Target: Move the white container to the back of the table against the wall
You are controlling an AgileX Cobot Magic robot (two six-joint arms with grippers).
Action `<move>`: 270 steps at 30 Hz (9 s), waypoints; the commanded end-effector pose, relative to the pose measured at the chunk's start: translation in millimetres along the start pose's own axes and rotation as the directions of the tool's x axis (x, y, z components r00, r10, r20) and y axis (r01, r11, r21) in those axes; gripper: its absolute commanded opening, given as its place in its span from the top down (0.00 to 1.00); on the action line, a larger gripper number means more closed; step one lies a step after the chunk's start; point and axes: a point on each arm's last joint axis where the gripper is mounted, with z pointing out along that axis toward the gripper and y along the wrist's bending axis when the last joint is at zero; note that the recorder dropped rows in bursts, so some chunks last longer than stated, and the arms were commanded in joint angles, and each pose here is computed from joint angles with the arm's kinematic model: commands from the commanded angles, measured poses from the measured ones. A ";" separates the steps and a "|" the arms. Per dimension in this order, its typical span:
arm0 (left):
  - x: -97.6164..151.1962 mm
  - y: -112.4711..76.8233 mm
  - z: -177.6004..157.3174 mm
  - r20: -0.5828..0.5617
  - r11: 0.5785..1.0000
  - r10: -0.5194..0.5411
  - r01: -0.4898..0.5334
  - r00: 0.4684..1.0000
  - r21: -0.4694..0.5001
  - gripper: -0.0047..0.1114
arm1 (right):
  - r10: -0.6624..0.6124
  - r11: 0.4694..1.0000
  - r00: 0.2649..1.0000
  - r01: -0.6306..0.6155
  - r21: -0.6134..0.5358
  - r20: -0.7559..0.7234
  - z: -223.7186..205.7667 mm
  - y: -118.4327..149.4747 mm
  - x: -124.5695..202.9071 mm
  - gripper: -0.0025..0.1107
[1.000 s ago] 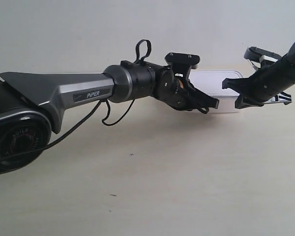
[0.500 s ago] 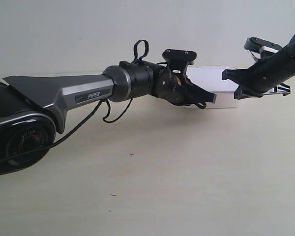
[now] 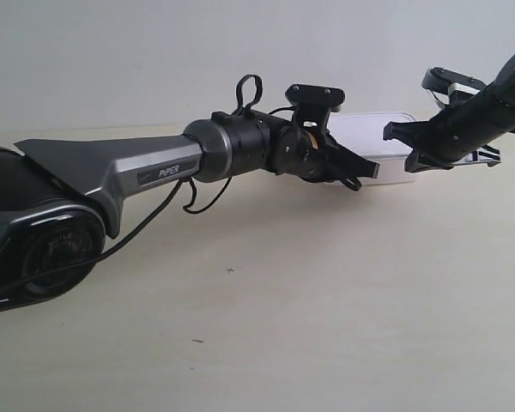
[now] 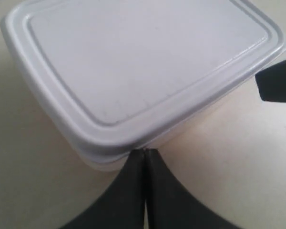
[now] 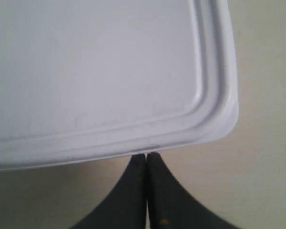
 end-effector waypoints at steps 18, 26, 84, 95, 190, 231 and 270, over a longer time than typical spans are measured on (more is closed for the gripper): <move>-6.5 21.8 16.4 0.132 0.999 -0.052 0.053 0.990 -0.007 0.96 | 0.002 1.000 1.000 -0.003 0.015 0.029 13.6 -6.3 -5.3 0.98; -4.4 20.8 16.6 0.112 0.999 -0.047 0.048 0.993 -0.009 0.96 | 0.020 1.000 0.999 -0.020 0.011 0.043 22.2 -8.7 -3.7 0.98; -2.1 23.7 4.3 -0.072 0.998 0.054 -0.057 0.996 -0.034 0.96 | 0.003 0.998 0.966 0.013 -0.062 0.257 64.5 37.2 -48.9 0.98; -2.5 23.5 4.3 -0.068 0.998 0.052 -0.055 0.996 -0.033 0.96 | 0.006 0.999 0.965 0.007 -0.051 0.263 72.3 33.8 -46.7 0.98; 192.4 22.6 -511.3 0.557 0.972 0.096 -0.198 0.825 0.125 0.96 | -0.390 0.863 0.772 0.496 -0.093 0.503 -340.9 46.4 298.4 0.98; 208.6 41.8 -498.3 0.492 0.951 0.309 -0.253 0.814 -0.179 0.96 | -0.203 0.948 0.512 0.315 0.037 0.835 -326.6 26.9 275.6 0.98; 254.7 64.5 -453.2 0.393 0.980 0.022 0.058 0.919 -0.191 0.96 | -0.462 0.882 0.452 0.327 0.340 0.763 -252.9 -8.9 299.4 0.98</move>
